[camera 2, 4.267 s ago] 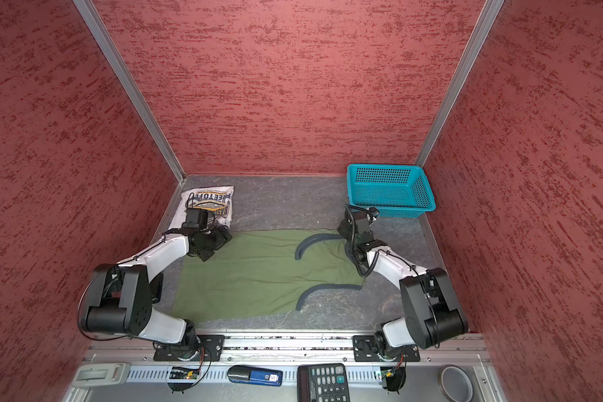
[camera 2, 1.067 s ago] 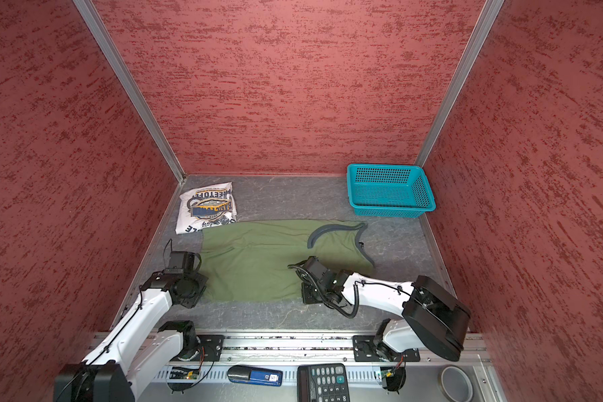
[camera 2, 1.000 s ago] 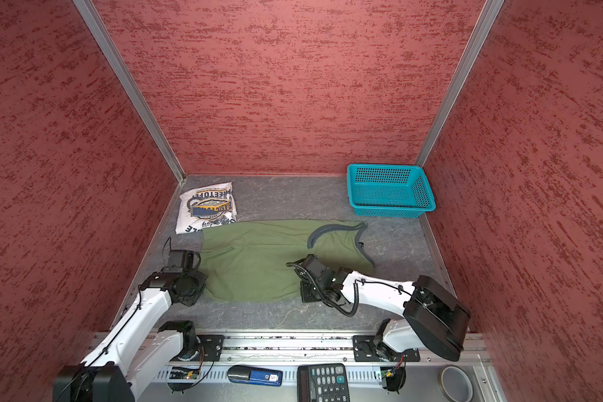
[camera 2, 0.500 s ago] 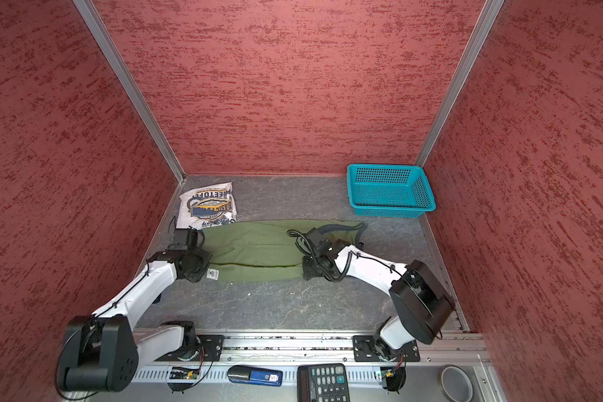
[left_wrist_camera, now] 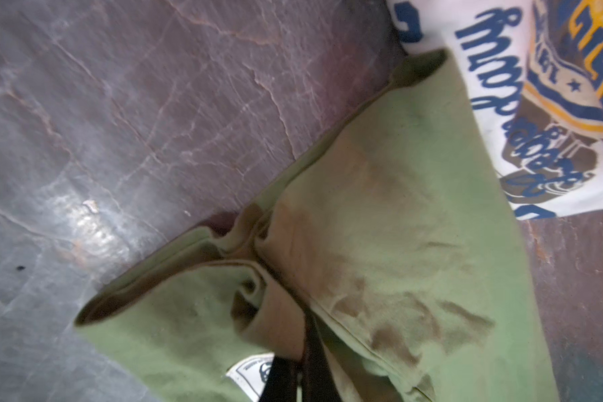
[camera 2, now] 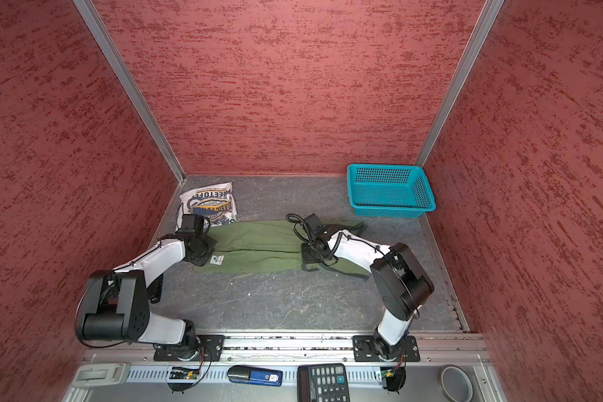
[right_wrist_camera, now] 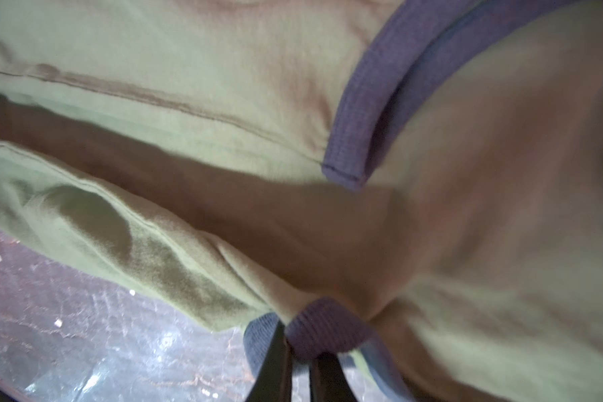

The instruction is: Fold and stack the tank tops

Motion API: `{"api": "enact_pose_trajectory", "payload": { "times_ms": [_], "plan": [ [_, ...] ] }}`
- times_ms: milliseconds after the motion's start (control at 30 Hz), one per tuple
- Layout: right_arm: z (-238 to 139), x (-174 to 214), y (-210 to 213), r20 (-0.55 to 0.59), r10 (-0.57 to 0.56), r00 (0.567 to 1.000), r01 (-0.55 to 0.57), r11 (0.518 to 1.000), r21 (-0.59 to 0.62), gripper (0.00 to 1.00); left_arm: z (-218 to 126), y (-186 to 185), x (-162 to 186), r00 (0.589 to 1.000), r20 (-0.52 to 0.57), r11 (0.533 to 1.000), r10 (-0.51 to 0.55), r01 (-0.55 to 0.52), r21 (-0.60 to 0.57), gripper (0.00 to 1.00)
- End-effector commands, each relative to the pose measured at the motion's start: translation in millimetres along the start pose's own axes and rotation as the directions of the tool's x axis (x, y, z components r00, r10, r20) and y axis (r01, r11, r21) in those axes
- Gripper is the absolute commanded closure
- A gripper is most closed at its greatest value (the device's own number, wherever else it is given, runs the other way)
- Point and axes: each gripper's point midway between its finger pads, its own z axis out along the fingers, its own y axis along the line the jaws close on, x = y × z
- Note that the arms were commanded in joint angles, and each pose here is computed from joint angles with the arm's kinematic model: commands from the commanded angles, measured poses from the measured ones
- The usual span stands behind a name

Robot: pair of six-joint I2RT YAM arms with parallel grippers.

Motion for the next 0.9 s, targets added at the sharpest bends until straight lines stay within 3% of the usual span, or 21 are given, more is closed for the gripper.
{"api": "enact_pose_trajectory", "payload": {
  "times_ms": [0, 367, 533, 633, 767, 867],
  "plan": [
    [0, -21, 5, 0.044, -0.023, 0.999, 0.024, 1.0, -0.013, 0.87, 1, 2, -14, 0.998, 0.051, 0.999, -0.034, 0.034, 0.004, 1.0],
    [3, -48, -5, 0.119, -0.018, 0.993, 0.016, 1.0, 0.019, 0.76, 16, -3, -21, 0.998, 0.03, 0.999, -0.048, 0.047, 0.025, 0.97],
    [-5, -51, -9, 0.142, -0.021, 0.99, 0.016, 0.999, 0.037, 0.64, 15, 0, -22, 0.999, 0.02, 0.999, -0.037, 0.037, 0.01, 0.79],
    [-21, -43, -14, 0.155, -0.024, 0.988, 0.016, 0.998, 0.054, 0.58, 0, -1, -28, 0.999, 0.05, 1.0, -0.013, 0.012, 0.021, 0.61],
    [-44, -17, -25, 0.175, -0.017, 0.984, 0.007, 0.998, 0.058, 0.52, -28, -4, -37, 0.992, 0.115, 0.997, 0.058, -0.063, 0.04, 0.41],
    [-54, 11, -41, 0.164, 0.027, 0.986, -0.042, 0.995, 0.085, 0.5, -44, -10, -31, 0.984, 0.123, 0.988, 0.128, -0.137, 0.066, 0.36]
  ]
}}
